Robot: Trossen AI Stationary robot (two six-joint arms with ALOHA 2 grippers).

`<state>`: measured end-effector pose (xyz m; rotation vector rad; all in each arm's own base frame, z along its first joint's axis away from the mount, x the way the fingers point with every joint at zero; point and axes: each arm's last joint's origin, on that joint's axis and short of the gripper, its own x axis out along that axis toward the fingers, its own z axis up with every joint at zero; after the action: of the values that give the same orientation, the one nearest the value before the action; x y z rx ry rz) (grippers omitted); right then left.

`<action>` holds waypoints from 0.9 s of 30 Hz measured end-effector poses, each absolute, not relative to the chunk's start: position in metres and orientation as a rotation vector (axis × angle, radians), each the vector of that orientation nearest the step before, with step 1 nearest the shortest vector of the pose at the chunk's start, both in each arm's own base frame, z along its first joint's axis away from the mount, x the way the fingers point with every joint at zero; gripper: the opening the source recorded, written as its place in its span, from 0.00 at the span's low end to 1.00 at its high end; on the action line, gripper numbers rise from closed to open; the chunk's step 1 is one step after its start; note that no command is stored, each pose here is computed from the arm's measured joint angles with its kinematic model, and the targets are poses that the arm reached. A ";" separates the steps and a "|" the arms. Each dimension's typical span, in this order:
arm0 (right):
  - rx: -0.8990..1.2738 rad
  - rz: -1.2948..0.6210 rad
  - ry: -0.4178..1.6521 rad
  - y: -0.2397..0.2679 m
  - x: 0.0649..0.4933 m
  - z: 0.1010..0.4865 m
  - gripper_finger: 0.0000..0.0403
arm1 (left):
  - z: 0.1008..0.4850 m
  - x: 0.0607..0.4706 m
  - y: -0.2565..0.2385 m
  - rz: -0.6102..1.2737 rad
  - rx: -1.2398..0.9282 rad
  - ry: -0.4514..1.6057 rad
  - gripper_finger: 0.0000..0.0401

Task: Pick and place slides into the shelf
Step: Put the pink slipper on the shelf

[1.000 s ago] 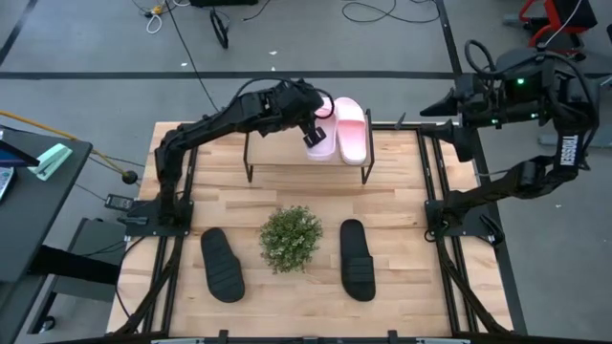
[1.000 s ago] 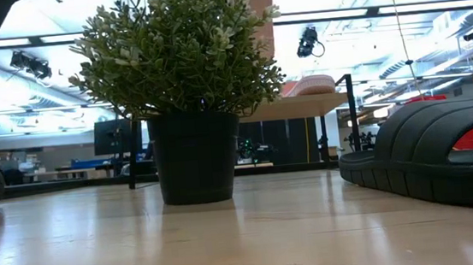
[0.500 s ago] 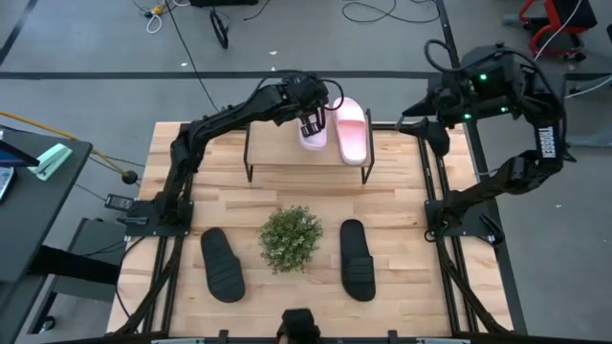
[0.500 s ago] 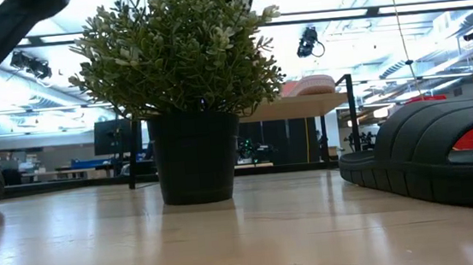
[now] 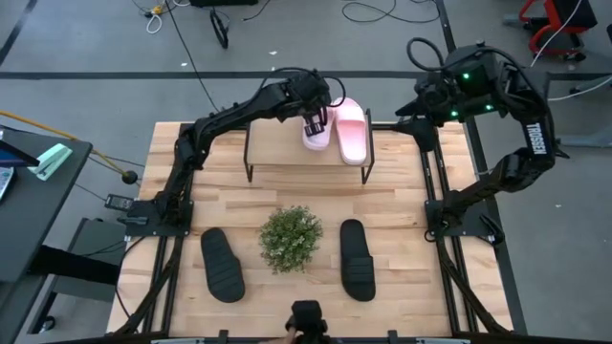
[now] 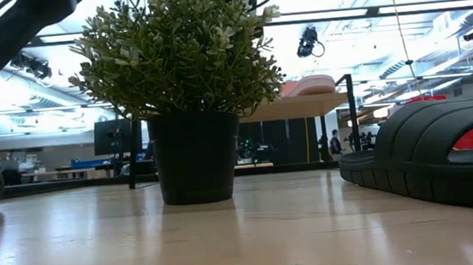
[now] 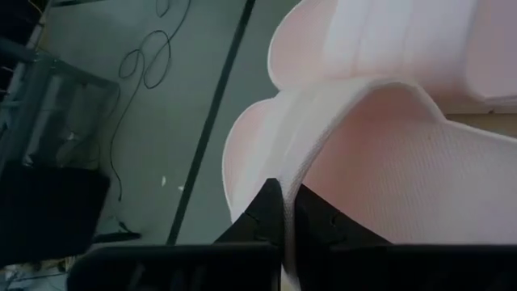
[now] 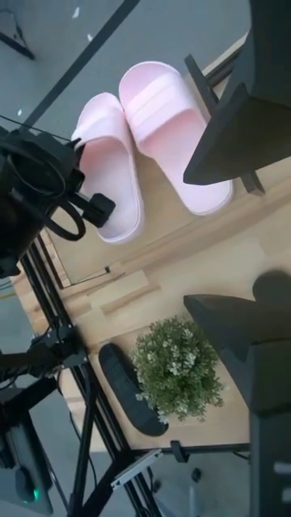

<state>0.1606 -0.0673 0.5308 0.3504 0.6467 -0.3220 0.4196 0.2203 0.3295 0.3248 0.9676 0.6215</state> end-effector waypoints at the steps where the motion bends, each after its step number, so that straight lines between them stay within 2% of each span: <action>1: 0.350 -0.323 0.646 -0.067 0.160 0.531 0.60 | 0.330 0.420 0.220 0.621 0.325 0.967 0.03; 27: 0.307 -0.308 0.621 -0.062 0.148 0.535 0.60 | 0.328 0.429 0.205 0.642 0.253 0.917 0.04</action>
<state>0.1481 -0.0617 0.5355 0.3068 0.6214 -0.3081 0.4295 0.2053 0.3281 0.2530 0.9174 0.6424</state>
